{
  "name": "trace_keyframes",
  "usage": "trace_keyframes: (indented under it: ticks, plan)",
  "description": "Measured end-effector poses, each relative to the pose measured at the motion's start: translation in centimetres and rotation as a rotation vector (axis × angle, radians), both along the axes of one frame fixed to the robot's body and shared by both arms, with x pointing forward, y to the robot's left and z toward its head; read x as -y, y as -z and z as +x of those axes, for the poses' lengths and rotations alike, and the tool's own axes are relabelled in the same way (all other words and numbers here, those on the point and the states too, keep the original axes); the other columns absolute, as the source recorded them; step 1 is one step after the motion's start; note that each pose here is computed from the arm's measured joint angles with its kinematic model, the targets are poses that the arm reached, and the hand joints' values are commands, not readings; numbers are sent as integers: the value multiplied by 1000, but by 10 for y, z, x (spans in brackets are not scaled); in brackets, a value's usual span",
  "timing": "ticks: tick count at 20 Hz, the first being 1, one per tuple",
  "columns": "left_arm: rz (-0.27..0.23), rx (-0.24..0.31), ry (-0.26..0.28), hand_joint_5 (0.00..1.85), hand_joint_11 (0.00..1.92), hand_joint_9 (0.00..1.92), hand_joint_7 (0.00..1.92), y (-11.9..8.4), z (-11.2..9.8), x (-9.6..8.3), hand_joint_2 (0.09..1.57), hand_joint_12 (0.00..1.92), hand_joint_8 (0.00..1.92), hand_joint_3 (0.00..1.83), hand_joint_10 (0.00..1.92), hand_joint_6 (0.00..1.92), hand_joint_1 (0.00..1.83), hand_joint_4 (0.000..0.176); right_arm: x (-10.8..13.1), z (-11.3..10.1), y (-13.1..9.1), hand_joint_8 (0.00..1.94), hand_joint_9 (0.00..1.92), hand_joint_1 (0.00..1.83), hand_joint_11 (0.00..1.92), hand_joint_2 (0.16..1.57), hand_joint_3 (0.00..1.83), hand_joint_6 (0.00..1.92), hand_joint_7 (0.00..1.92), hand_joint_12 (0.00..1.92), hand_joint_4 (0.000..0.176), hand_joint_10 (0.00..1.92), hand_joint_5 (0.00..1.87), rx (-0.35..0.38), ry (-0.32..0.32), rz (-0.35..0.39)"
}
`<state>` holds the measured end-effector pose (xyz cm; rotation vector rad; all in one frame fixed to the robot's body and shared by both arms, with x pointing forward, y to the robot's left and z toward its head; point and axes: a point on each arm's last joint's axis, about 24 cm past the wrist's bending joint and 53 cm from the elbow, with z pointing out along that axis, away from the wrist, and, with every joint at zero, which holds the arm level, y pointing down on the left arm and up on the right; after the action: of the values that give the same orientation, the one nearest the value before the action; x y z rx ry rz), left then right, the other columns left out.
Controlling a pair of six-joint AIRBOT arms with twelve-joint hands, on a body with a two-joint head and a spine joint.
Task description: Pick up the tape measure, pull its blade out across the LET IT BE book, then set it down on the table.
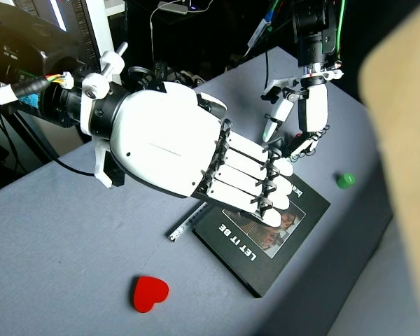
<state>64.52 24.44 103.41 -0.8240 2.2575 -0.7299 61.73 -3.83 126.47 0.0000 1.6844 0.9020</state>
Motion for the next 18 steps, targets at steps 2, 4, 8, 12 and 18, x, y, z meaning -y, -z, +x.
trace_keyframes:
  ticks: [2,4,8,12,18]
  plan:
    - [-1,1,0,466,89,409,478,-1,-1,-1,984,843,0,0,0,0,483,0,0,0,0,0,0,0,0,1040,3,0,0,173,13,0,0,1,1,0]
    - [6,6,1,405,54,342,405,-5,-3,-4,993,842,0,4,0,0,402,0,0,0,0,0,0,0,0,1041,2,0,0,190,13,0,0,2,0,-2]
    - [68,66,-33,374,62,351,416,-30,8,-33,998,857,8,4,7,2,384,0,0,0,0,0,0,0,0,1041,1,0,0,226,12,0,0,2,1,-2]
    - [49,176,-47,385,44,355,414,-74,31,-31,999,854,5,3,7,5,384,0,0,0,0,0,0,0,0,1041,1,0,0,226,12,0,0,5,-1,-3]
    - [13,304,3,461,77,432,510,-129,38,12,1002,859,11,1,15,10,404,0,-2,-2,-1,1,45,0,0,1049,0,0,102,376,10,0,67,11,-8,-6]
